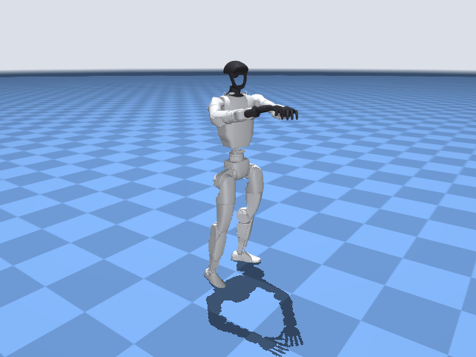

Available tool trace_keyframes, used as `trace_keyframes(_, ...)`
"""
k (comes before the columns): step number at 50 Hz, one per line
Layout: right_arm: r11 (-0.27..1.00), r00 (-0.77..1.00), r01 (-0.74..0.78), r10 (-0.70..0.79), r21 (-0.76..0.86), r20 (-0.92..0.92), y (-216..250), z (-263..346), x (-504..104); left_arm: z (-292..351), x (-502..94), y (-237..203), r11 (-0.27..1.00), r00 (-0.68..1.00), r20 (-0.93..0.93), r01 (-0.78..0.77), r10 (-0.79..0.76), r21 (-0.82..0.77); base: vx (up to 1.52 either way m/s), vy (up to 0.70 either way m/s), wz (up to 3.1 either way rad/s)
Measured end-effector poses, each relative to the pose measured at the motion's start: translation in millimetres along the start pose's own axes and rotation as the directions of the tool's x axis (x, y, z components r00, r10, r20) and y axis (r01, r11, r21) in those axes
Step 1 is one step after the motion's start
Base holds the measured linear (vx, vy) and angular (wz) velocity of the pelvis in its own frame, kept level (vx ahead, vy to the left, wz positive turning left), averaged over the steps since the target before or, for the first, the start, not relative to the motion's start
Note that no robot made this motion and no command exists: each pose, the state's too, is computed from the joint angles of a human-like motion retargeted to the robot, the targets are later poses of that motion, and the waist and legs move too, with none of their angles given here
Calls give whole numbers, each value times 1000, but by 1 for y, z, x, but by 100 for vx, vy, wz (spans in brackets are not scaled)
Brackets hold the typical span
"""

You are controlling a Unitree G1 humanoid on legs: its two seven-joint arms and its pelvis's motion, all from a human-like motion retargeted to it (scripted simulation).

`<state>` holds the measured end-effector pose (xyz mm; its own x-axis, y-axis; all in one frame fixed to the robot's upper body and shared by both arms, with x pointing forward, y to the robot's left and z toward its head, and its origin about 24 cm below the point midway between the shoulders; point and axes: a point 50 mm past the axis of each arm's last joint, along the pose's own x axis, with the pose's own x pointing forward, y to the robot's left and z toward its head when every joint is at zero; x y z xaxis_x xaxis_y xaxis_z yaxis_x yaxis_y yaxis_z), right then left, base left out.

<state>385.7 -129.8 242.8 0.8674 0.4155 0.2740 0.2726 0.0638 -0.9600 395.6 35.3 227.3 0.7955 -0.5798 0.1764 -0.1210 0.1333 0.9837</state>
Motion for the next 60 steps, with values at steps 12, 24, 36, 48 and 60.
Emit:
trace_keyframes(12,1000,998,12,-11,-11,65,19,16,0,-37,-23,8,986,988,-57,-138,144,90,0,0,20)
trace_keyframes(24,998,989,-67,66,3,134,29,44,9,-68,-43,-11,999,984,-173,47,-43,21,-1,0,29)
trace_keyframes(36,998,984,25,-34,54,175,31,65,16,-83,-50,0,994,981,-191,-1,22,108,-1,0,20)
trace_keyframes(48,997,967,75,-81,33,240,16,91,31,-95,-55,9,986,970,-240,13,28,167,0,0,0)
trace_keyframes(60,990,985,-125,115,71,127,42,68,25,-85,-51,5,993,975,-223,44,-18,113,0,0,0)
